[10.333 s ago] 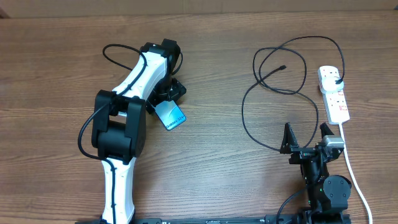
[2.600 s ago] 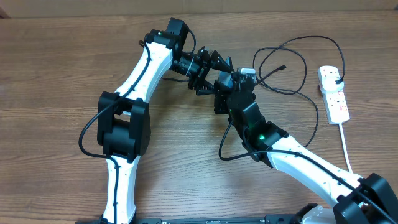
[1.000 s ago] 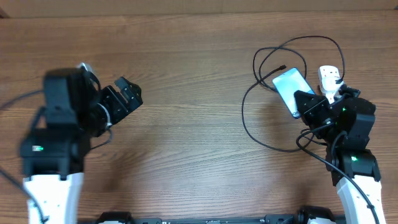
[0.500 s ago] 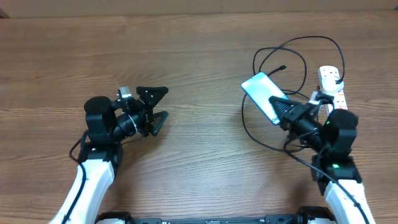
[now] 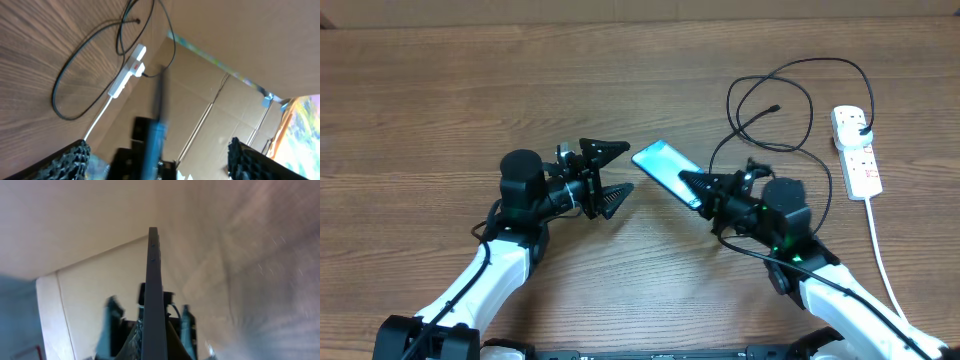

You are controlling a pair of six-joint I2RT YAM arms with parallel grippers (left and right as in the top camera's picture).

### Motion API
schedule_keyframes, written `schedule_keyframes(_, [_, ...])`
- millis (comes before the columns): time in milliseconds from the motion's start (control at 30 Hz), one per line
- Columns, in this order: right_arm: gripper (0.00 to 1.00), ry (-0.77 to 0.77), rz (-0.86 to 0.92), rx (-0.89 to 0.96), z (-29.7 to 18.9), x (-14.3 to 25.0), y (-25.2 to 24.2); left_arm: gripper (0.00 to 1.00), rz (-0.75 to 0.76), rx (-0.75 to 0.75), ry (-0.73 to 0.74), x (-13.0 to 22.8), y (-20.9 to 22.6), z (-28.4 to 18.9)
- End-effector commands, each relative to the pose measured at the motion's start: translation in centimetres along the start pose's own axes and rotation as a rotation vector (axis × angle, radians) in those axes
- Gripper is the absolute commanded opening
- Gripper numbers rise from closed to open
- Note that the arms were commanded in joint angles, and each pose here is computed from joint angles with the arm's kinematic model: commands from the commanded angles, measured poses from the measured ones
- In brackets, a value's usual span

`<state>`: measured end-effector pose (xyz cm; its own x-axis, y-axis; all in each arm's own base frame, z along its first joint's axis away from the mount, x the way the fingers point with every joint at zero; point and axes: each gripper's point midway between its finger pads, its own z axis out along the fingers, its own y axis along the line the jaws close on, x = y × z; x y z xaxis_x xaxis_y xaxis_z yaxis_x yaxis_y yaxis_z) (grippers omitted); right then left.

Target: Plug charger to phone and switch on socket

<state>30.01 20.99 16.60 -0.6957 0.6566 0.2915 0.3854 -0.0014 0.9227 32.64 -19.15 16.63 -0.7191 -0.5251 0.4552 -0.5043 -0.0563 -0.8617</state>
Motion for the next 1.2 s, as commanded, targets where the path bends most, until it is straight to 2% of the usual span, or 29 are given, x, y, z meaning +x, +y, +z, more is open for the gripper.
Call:
schedule_keyframes(0, [0.04, 0.021, 0.204, 0.031, 1.2, 1.0, -0.9, 0.87, -0.038, -0.007, -0.005, 0.4, 0.4, 0.7])
schedule_keyframes(133, [0.04, 0.027, 0.228, 0.041, 1.4, 1.2, -1.3, 0.84, -0.034, -0.015, 0.007, 0.9, 0.6, 1.0])
schedule_keyframes(233, [0.04, 0.048, 0.210, 0.009, 1.4, 1.5, -0.4, 0.72, -0.032, -0.019, 0.014, 1.2, 0.7, 1.1])
schedule_keyframes(533, [0.04, 0.105, 0.182, -0.004, 1.8, 3.4, 0.0, 0.67, -0.016, -0.033, 0.012, 2.2, 1.2, 2.1])
schedule_keyframes(800, [0.04, 0.111, -0.069, -0.006, 2.4, 5.2, -0.6, 0.50, -0.012, -0.035, 0.013, 2.3, 1.3, 2.2])
schedule_keyframes(1067, [0.04, 0.125, -0.090, -0.062, 2.3, 5.6, 0.8, 0.35, 0.010, -0.048, 0.009, 2.2, 1.6, 2.2])
schedule_keyframes(1167, [0.04, 0.126, -0.092, -0.064, 2.3, 5.7, 0.8, 0.23, 0.007, -0.049, 0.000, 2.0, 1.7, 2.2])
